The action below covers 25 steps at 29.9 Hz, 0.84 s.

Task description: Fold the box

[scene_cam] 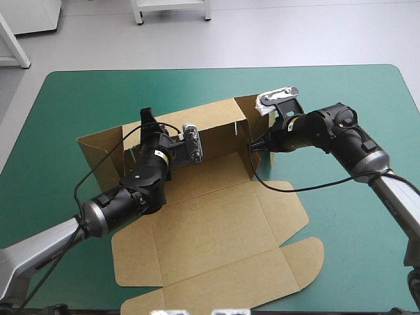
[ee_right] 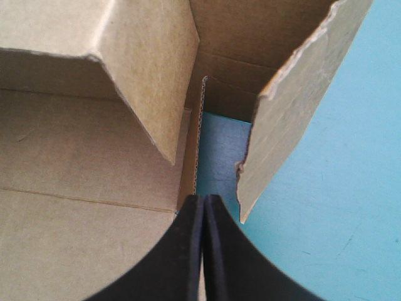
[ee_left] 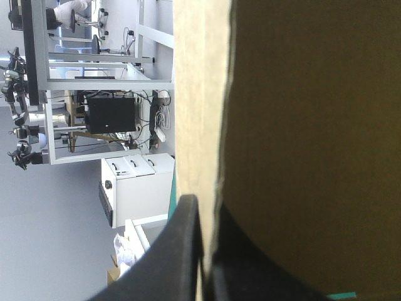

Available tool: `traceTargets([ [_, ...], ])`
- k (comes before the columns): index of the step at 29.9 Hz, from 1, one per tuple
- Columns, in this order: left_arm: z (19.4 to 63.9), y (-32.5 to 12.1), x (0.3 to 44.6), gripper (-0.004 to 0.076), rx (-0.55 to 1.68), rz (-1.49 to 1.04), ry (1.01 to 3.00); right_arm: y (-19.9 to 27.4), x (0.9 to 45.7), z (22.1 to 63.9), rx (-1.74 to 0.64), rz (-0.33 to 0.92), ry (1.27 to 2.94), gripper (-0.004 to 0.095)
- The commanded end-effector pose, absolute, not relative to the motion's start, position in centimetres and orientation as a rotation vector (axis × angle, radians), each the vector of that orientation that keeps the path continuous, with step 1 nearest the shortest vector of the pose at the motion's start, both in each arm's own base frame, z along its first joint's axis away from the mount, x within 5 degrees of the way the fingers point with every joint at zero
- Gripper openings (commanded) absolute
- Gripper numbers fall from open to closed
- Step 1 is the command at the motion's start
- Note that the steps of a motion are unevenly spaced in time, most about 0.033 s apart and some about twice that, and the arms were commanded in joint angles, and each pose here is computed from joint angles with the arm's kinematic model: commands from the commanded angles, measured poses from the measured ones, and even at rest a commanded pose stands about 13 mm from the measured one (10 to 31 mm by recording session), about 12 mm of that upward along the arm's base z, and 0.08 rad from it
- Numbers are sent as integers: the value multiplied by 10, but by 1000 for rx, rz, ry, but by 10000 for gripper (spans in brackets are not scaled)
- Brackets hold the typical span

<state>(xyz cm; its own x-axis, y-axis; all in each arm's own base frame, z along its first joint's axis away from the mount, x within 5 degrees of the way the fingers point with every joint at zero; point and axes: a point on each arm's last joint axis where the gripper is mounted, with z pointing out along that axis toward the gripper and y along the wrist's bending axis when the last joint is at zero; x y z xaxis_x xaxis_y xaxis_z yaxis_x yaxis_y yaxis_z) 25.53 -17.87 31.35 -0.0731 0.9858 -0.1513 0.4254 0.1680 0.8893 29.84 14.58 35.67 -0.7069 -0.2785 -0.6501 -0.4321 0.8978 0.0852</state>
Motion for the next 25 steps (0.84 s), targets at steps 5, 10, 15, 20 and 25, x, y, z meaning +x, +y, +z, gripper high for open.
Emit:
traceTargets([
  [5, 333, -176, 252, -8, 1309, 870, 1591, 144, 294, 379, -485, 323, 2303, -17],
  [10, 332, -176, 252, -8, 1300, 862, 1598, 144, 294, 378, -485, 322, 2304, -17],
  [15, 332, -176, 252, -8, 1294, 856, 1600, 144, 294, 378, -485, 322, 2304, -17],
  [20, 332, -177, 252, -8, 1295, 852, 1601, 144, 294, 378, -485, 322, 2304, -17],
  [25, 331, -177, 252, -8, 1292, 841, 1613, 144, 295, 385, -486, 318, 2288, -17],
])
